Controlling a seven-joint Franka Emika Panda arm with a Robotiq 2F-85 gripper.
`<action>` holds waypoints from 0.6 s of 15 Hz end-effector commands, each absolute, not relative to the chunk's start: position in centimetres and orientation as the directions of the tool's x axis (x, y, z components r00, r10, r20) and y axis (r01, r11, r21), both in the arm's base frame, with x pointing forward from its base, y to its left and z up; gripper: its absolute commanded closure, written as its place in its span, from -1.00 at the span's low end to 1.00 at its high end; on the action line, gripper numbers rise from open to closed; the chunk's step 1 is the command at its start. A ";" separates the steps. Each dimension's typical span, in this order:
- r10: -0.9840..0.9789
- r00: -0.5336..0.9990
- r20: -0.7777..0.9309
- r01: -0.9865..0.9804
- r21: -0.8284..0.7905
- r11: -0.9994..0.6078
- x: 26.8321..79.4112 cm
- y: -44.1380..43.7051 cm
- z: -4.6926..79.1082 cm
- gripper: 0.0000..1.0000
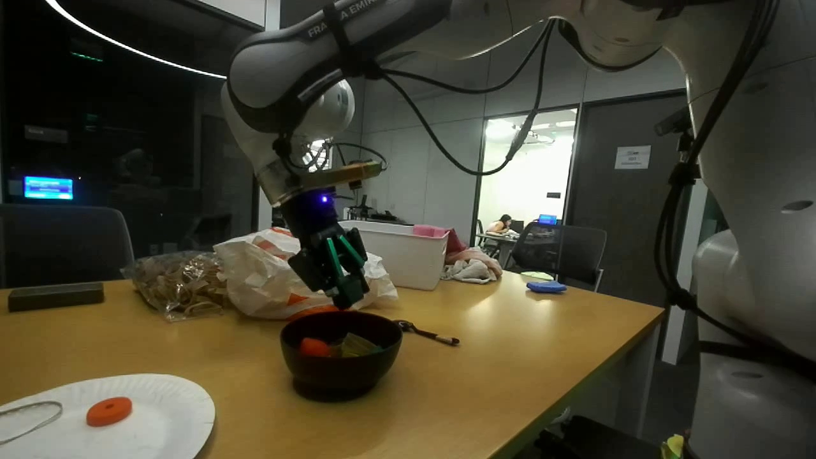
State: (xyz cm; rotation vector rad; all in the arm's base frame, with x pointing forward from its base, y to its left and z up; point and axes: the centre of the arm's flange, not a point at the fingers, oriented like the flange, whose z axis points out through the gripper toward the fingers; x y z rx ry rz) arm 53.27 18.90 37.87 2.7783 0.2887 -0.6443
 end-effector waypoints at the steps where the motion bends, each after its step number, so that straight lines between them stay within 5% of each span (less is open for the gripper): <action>1: 0.206 0.885 -0.418 0.274 0.108 -0.956 50.3 19.3 37.1 0.49; 2: 0.215 0.886 -0.411 0.280 0.103 -0.955 50.1 19.7 36.6 0.49; 3: 0.217 0.888 -0.406 0.280 0.102 -0.955 49.9 20.0 36.3 0.14; 4: 0.223 0.889 -0.401 0.284 0.098 -0.954 49.7 20.3 36.1 -0.51; 9: 0.270 0.896 -0.353 0.326 0.110 -0.939 49.2 22.3 37.0 -1.00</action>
